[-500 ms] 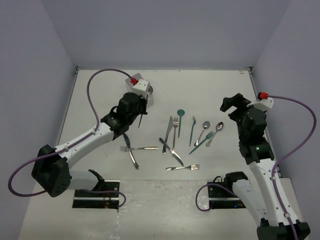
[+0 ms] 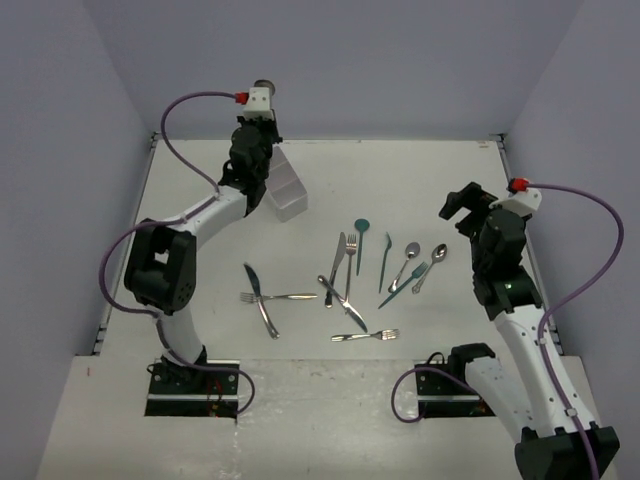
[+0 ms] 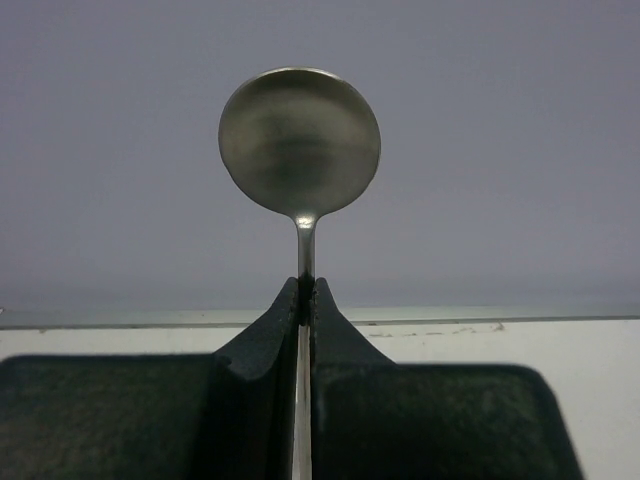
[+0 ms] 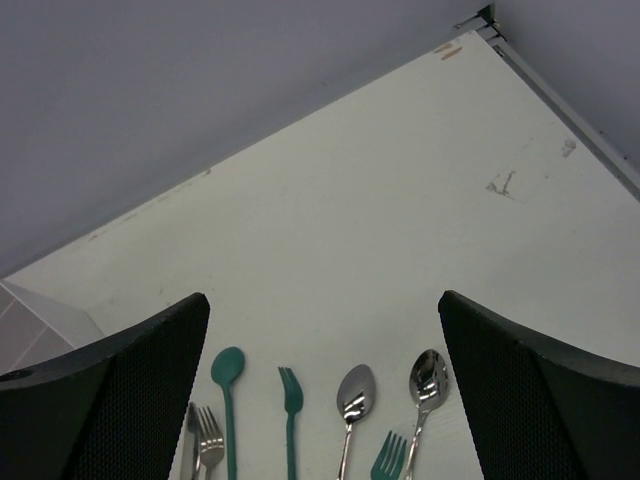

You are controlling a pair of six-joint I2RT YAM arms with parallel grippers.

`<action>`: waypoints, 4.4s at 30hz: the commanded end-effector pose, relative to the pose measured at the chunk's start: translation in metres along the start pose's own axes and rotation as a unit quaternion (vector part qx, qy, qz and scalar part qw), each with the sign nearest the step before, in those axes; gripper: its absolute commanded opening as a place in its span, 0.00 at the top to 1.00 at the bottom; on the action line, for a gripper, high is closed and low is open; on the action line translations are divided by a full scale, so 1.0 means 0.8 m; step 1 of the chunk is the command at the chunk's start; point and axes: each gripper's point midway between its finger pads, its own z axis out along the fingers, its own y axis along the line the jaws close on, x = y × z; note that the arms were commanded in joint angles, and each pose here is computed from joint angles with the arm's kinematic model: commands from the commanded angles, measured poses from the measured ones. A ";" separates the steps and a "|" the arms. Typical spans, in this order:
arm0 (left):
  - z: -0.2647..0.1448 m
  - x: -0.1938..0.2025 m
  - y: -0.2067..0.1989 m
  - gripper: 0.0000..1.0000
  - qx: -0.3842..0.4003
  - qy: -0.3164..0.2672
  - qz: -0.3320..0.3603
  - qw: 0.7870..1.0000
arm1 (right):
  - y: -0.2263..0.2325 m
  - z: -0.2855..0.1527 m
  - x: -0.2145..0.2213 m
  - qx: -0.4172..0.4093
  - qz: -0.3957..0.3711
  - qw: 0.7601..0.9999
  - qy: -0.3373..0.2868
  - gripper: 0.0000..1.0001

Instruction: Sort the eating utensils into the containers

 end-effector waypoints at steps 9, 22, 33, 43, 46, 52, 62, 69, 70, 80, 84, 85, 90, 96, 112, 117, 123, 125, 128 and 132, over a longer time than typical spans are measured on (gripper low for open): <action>0.060 -0.009 0.008 1.00 0.049 -0.100 0.056 0.992 | -0.002 0.016 -0.026 0.030 -0.017 0.999 -0.024 0.01; 0.034 0.075 0.015 1.00 0.069 -0.045 0.084 0.993 | 0.003 0.025 -0.031 0.030 -0.037 0.999 -0.019 0.01; 0.024 0.099 0.021 0.78 0.067 0.009 0.085 0.994 | 0.005 0.020 -0.017 0.015 -0.027 1.000 -0.006 0.01; 0.004 0.038 0.016 0.06 0.084 0.003 0.076 0.994 | -0.010 0.008 -0.005 0.043 -0.005 0.999 0.014 0.01; -0.015 -0.009 0.009 0.00 0.107 -0.015 0.068 0.992 | -0.016 0.006 0.009 0.056 0.007 0.998 0.035 0.01; -0.051 -0.042 0.009 0.00 0.106 0.051 -0.023 0.993 | -0.046 0.000 0.052 0.128 0.033 0.986 0.097 0.01; -0.173 0.026 -0.009 0.00 0.151 0.204 -0.137 0.957 | -0.080 0.027 0.183 0.231 0.034 0.912 0.337 0.01; -0.203 0.046 0.006 0.00 0.132 0.217 -0.139 0.957 | -0.095 0.032 0.239 0.268 0.042 0.873 0.405 0.01; -0.203 0.047 0.007 0.00 0.131 0.217 -0.139 0.957 | -0.095 0.026 0.251 0.265 0.047 0.867 0.420 0.01; -0.196 0.051 0.012 0.00 0.124 0.211 -0.119 0.962 | -0.113 0.006 0.292 0.312 0.045 0.819 0.480 0.05; -0.195 0.054 0.016 0.00 0.122 0.210 -0.104 0.964 | -0.116 0.013 0.291 0.332 0.045 0.812 0.478 0.09; -0.196 0.055 0.017 0.00 0.120 0.212 -0.101 0.964 | -0.116 0.013 0.288 0.339 0.044 0.808 0.480 0.11; -0.193 0.053 0.026 0.00 0.105 0.205 -0.082 0.970 | -0.129 0.009 0.287 0.373 0.026 0.790 0.486 0.22; -0.179 0.054 0.029 0.00 0.100 0.195 -0.065 0.974 | -0.136 0.010 0.288 0.393 0.023 0.781 0.485 0.33; -0.151 0.043 0.031 0.00 0.092 0.181 -0.037 0.978 | -0.151 0.007 0.300 0.367 -0.023 0.780 0.507 1.00; -0.154 0.043 0.025 0.00 0.106 0.186 -0.037 0.976 | -0.139 0.039 0.269 0.301 -0.046 0.839 0.450 1.00; -0.167 0.030 -0.003 0.00 0.169 0.182 -0.059 0.967 | -0.086 0.067 0.198 0.150 -0.085 0.923 0.345 1.00; -0.180 0.026 -0.035 0.00 0.231 0.184 -0.085 0.952 | -0.048 0.067 0.171 0.059 -0.118 0.941 0.311 1.00; -0.201 0.010 -0.098 0.00 0.315 0.168 -0.106 0.928 | 0.017 0.051 0.147 -0.083 -0.167 0.945 0.270 1.00; -0.234 -0.001 -0.176 0.00 0.413 0.166 -0.138 0.885 | 0.122 0.000 0.130 -0.306 -0.164 0.908 0.234 1.00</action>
